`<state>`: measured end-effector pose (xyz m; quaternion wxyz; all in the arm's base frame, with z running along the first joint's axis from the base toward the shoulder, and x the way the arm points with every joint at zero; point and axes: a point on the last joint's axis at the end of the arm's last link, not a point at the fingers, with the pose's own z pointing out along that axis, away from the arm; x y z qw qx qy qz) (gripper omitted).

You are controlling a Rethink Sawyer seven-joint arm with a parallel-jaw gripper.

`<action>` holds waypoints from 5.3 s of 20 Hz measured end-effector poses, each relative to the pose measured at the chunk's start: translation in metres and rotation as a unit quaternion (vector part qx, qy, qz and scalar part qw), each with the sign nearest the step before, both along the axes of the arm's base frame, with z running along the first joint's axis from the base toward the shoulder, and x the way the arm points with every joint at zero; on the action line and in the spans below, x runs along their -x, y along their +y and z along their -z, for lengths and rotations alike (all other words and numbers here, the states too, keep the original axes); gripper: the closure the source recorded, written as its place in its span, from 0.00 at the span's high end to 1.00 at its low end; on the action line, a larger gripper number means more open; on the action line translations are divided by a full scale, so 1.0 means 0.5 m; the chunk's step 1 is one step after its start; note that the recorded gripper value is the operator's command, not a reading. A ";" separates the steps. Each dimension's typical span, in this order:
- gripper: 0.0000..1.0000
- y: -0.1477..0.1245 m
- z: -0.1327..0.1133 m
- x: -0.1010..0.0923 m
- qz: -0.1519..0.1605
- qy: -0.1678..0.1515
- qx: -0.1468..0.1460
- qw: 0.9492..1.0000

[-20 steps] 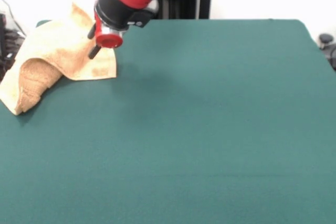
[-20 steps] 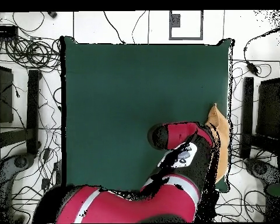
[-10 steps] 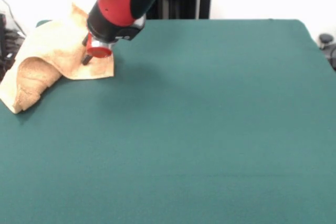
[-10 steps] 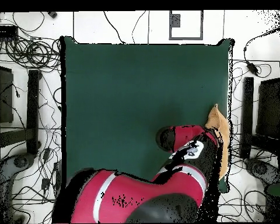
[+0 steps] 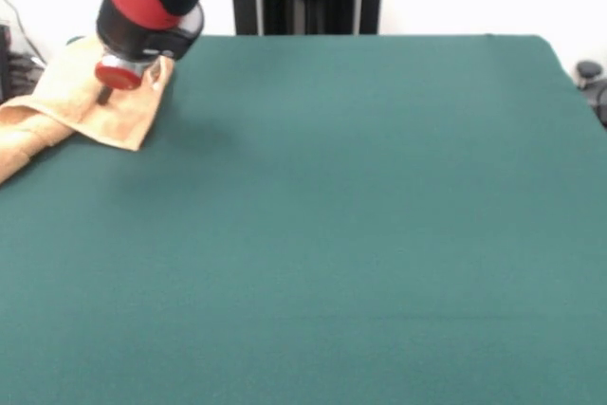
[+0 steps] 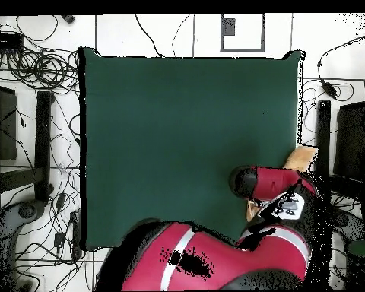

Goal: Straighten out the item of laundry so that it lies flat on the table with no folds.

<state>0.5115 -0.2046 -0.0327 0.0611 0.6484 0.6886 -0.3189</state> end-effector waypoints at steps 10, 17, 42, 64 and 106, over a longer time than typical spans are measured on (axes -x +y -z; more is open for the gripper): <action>1.00 -0.022 -0.018 -0.021 0.004 -0.015 0.004 1.000; 0.00 -0.019 -0.034 -0.051 -0.014 -0.025 0.010 1.000; 0.00 -0.066 -0.075 -0.074 -0.014 -0.047 0.017 0.999; 0.00 0.053 -0.063 -0.041 -0.048 -0.040 -0.002 0.998; 0.00 0.006 -0.116 0.032 0.082 0.043 -0.010 0.996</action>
